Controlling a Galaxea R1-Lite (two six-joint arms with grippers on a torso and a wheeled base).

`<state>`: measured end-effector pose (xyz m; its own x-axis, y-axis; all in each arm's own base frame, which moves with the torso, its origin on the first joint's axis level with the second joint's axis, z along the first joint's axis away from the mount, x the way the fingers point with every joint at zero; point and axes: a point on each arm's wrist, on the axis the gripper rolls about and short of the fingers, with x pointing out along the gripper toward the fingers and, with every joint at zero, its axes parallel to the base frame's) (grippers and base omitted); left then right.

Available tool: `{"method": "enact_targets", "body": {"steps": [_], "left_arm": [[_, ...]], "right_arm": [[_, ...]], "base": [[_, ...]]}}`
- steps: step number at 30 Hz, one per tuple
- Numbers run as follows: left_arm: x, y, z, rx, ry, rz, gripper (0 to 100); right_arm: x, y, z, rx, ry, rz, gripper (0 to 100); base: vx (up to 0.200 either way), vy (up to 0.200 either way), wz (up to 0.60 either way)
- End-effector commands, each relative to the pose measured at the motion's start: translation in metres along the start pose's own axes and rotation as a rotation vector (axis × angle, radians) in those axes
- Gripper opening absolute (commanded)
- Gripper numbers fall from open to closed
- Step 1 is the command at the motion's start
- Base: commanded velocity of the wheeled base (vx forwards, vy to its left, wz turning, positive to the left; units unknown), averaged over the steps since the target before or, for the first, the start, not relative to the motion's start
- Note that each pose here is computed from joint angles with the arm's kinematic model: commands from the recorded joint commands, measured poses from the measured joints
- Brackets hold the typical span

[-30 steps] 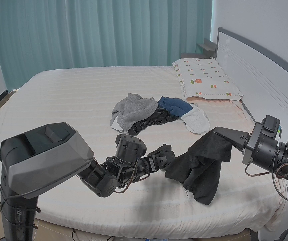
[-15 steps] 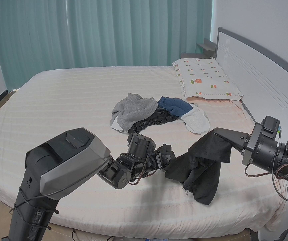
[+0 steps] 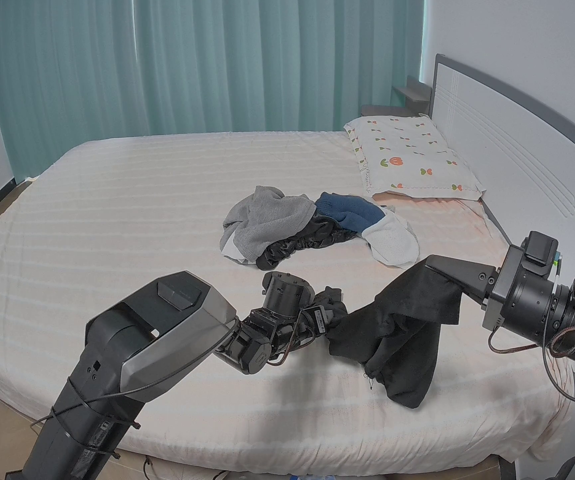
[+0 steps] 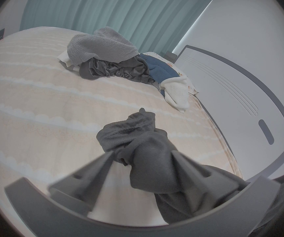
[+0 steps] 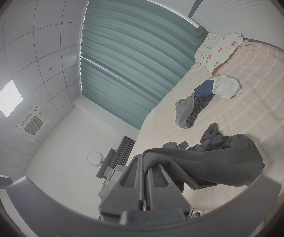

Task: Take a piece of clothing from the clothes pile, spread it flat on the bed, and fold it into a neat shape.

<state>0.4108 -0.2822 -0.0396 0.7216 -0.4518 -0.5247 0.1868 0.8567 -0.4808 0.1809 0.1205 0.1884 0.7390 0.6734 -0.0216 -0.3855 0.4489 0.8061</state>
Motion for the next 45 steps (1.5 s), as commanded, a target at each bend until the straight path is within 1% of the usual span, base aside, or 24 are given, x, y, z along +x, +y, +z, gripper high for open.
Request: {"method": "enact_targets", "body": {"steps": [1,5,8,9,11,15,17,21,22,24,25,27,30,31,32,33,36,37,38,40,42,43,44,45], "left_arm": [[0.006,0.005,-0.002,-0.007,-0.001,0.006,0],[0.006,0.003,0.006,-0.042,-0.037,-0.007,0],[0.004,0.004,0.018,-0.105,-0.107,0.040,0],[0.004,0.004,0.018,-0.108,-0.109,0.043,0],[-0.013,0.007,0.035,-0.152,-0.152,0.084,0],[-0.057,0.013,0.055,-0.200,-0.148,0.112,0],[-0.082,0.009,0.071,-0.213,-0.170,0.102,0],[-0.131,-0.005,0.101,-0.234,-0.201,0.107,0],[-0.143,-0.010,0.108,-0.245,-0.208,0.100,0],[-0.170,-0.020,0.126,-0.297,-0.242,0.065,0],[-0.185,-0.024,0.135,-0.325,-0.267,0.046,0],[-0.204,-0.027,0.146,-0.341,-0.306,0.023,0],[-0.221,-0.023,0.150,-0.351,-0.330,0.024,0],[-0.227,-0.019,0.149,-0.355,-0.334,0.030,0],[-0.227,-0.019,0.149,-0.355,-0.334,0.030,0],[-0.236,-0.012,0.145,-0.363,-0.330,0.050,0],[-0.241,0.004,0.135,-0.374,-0.305,0.089,0],[-0.241,0.004,0.135,-0.374,-0.305,0.089,0],[-0.241,0.013,0.125,-0.378,-0.274,0.083,0],[-0.243,0.018,0.115,-0.377,-0.261,0.078,0],[-0.244,0.021,0.103,-0.372,-0.253,0.074,0],[-0.244,0.022,0.102,-0.372,-0.254,0.073,0],[-0.244,0.027,0.092,-0.373,-0.254,0.070,0],[-0.244,0.028,0.090,-0.373,-0.249,0.071,0]], "right_arm": [[0.001,-0.001,-0.001,0.002,0.004,-0.004,0],[0.002,-0.002,-0.001,0.005,0.005,-0.009,0],[0.001,-0.003,0.000,0.005,0.001,-0.014,0],[0.001,-0.004,0.000,0.005,0.002,-0.015,0],[0.004,-0.008,-0.001,0.009,0.005,-0.035,0],[0.018,-0.025,0.001,0.017,0.011,-0.102,0],[0.031,-0.034,0.004,0.018,0.007,-0.132,0],[0.063,-0.042,0.016,0.007,-0.029,-0.147,0],[0.068,-0.042,0.020,0.001,-0.043,-0.143,0],[0.077,-0.039,0.039,-0.032,-0.120,-0.133,0],[0.082,-0.030,0.058,-0.058,-0.199,-0.111,0],[0.085,-0.010,0.089,-0.086,-0.325,-0.059,0],[0.077,0.018,0.122,-0.118,-0.462,0.024,0],[0.070,0.025,0.127,-0.126,-0.483,0.043,0],[0.070,0.025,0.127,-0.126,-0.483,0.043,0],[0.062,0.027,0.124,-0.125,-0.475,0.047,0],[0.058,0.005,0.103,-0.102,-0.399,-0.029,0],[0.058,0.005,0.103,-0.102,-0.399,-0.029,0],[0.057,-0.013,0.087,-0.079,-0.340,-0.085,0],[0.056,-0.026,0.074,-0.057,-0.289,-0.120,0],[0.054,-0.037,0.060,-0.029,-0.227,-0.139,0],[0.053,-0.038,0.059,-0.027,-0.222,-0.141,0],[0.049,-0.045,0.050,0.007,-0.188,-0.143,0],[0.048,-0.046,0.048,0.015,-0.183,-0.142,0]], "base": [[0.000,0.000,0.00],[0.000,0.000,0.00],[0.000,0.000,0.00],[0.000,0.000,0.00],[0.000,0.000,0.00],[0.000,0.000,0.00],[0.000,0.000,0.00],[0.000,0.000,0.00],[0.000,0.000,0.00],[0.000,0.000,0.00],[0.000,0.000,0.00],[0.000,0.000,0.00],[0.000,0.000,0.00],[0.000,0.000,0.00],[0.000,0.000,0.00],[0.000,0.000,0.00],[0.000,0.000,0.00],[0.000,0.000,0.00],[0.000,0.000,0.00],[0.000,0.000,0.00],[0.000,0.000,0.00],[0.000,0.000,0.00],[0.000,0.000,0.00],[0.000,0.000,0.00]]}}
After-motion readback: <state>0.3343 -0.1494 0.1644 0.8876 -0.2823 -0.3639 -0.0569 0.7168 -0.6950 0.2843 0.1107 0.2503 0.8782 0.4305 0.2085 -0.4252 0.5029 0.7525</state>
